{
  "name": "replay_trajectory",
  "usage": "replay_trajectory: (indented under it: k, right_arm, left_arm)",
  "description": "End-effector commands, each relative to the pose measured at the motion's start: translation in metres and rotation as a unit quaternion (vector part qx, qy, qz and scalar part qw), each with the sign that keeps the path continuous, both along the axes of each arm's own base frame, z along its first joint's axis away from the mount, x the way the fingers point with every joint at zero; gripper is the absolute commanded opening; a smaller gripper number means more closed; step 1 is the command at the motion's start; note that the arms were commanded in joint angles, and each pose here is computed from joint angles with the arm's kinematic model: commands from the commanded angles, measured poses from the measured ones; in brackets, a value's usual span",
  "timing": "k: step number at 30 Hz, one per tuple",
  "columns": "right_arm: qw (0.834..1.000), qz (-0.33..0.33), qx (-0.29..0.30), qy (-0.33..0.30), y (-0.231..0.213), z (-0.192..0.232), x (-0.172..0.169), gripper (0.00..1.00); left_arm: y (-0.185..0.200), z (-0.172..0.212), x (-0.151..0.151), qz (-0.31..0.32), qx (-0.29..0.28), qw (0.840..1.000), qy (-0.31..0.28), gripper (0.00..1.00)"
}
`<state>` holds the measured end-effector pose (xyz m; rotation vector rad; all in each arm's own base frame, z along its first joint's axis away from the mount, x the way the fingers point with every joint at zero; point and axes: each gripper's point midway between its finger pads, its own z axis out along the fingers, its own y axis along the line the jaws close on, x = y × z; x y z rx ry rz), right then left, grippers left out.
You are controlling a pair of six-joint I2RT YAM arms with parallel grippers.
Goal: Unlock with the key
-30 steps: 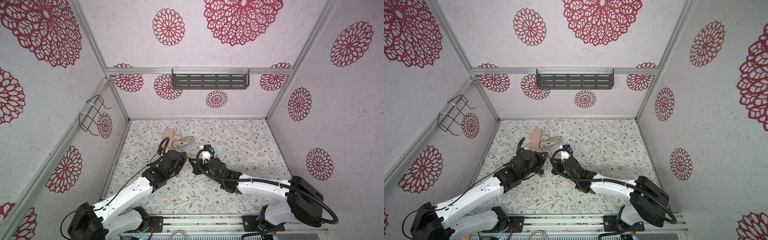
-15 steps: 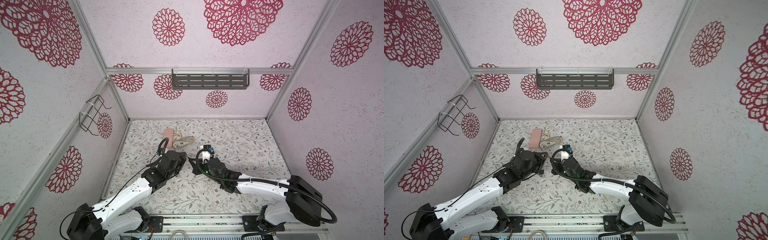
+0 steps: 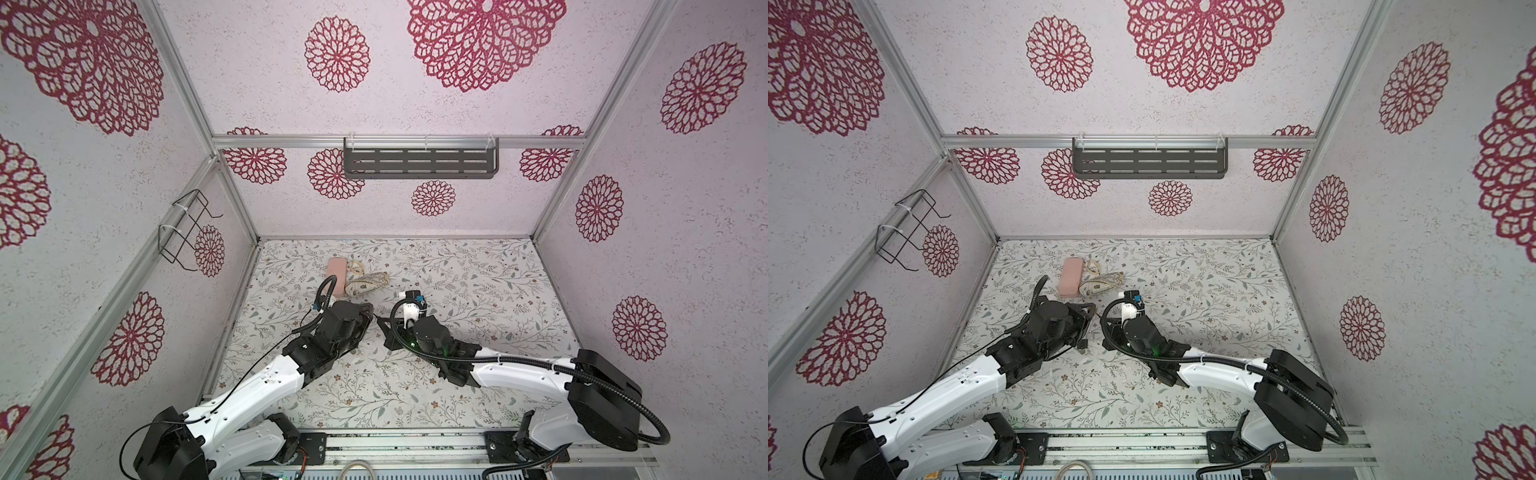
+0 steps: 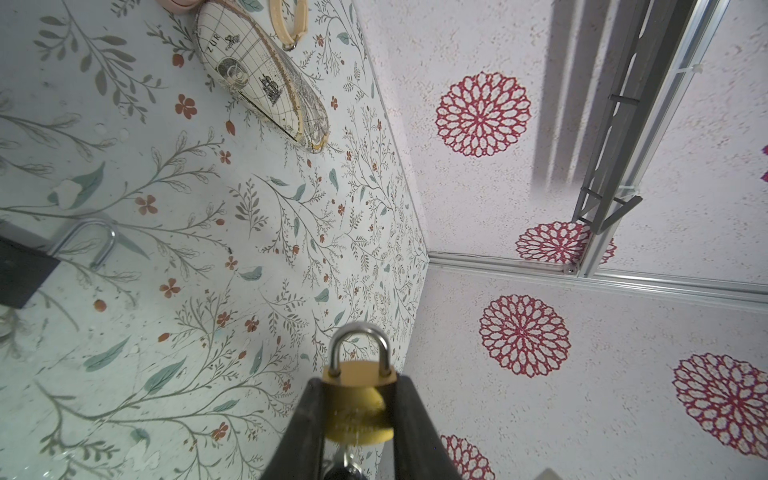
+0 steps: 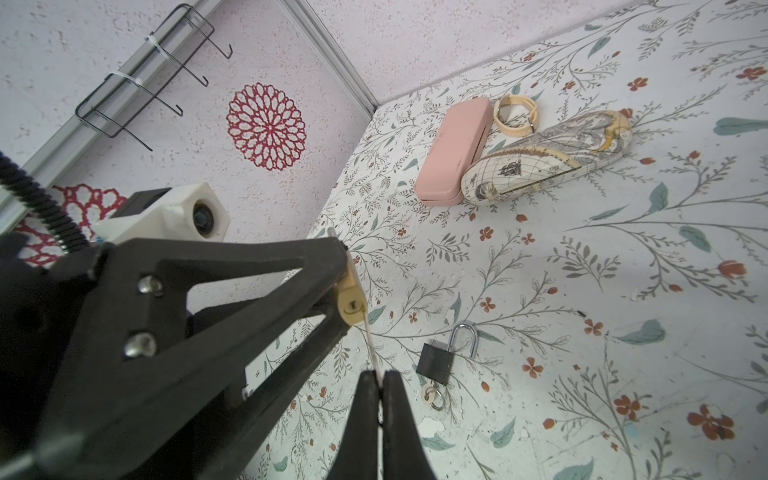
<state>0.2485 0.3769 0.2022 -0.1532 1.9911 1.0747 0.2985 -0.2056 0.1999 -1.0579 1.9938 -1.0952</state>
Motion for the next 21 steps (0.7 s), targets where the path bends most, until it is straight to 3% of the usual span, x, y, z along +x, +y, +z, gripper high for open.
replay_trajectory:
  k: [1,21]
  right_arm:
    - [0.999,0.006,0.038,-0.037,0.004,0.038,0.000,0.00]
    - [0.999,-0.001,0.028,-0.025,0.003,0.023,0.006,0.00]
  left_arm:
    - [0.006,-0.001,0.001,0.013,-0.004,1.000,-0.004,0.00]
    - [-0.001,0.006,0.001,-0.003,-0.019,1.000,-0.013,0.00]
